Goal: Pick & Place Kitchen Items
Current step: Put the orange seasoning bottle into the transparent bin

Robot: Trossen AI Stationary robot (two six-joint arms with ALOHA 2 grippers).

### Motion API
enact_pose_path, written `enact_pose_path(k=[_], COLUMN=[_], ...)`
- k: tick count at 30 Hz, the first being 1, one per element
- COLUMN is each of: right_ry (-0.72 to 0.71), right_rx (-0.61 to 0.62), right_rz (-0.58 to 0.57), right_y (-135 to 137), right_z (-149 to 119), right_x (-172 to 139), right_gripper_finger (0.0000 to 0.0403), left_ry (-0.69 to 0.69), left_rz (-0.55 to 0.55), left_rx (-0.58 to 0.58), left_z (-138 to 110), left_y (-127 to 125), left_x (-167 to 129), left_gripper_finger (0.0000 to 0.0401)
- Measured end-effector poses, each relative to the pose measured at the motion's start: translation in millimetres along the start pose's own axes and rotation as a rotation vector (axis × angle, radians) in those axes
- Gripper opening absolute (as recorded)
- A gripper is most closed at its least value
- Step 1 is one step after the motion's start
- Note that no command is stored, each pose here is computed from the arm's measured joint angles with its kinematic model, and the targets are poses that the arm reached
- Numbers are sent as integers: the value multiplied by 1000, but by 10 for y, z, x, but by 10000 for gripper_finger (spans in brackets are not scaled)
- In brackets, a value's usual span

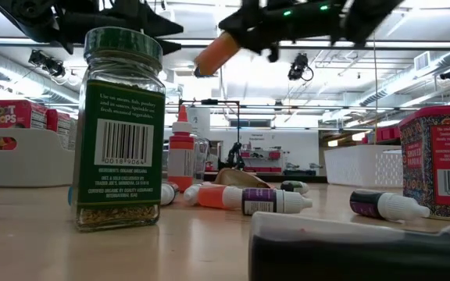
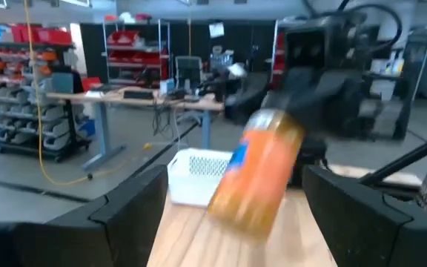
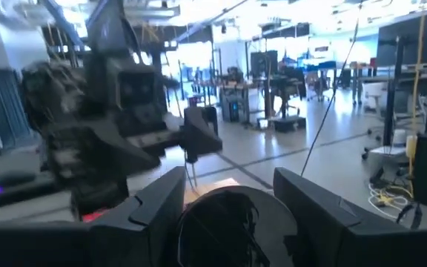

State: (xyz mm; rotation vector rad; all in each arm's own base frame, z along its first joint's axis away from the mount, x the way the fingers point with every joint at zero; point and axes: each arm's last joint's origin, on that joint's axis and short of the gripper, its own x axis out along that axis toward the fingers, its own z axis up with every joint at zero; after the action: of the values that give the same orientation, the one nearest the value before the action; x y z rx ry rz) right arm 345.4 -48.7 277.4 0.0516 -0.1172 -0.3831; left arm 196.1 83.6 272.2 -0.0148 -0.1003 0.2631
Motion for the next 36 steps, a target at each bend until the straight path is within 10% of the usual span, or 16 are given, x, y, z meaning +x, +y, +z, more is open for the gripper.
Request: enact_pose_path(k=[16, 36], right_ry=[402, 746], right_rx=[-65, -108], right_rz=[-126, -176], right_y=[-362, -675], right_z=[-482, -945], right_x=[1196, 1192], right_gripper_finger=[204, 204], left_ry=[-34, -36], left_rz=[19, 40], left_rx=[-15, -26], left_z=[144, 145], left_y=[-27, -20], left_x=[-166, -167], left_gripper_finger=[320, 320])
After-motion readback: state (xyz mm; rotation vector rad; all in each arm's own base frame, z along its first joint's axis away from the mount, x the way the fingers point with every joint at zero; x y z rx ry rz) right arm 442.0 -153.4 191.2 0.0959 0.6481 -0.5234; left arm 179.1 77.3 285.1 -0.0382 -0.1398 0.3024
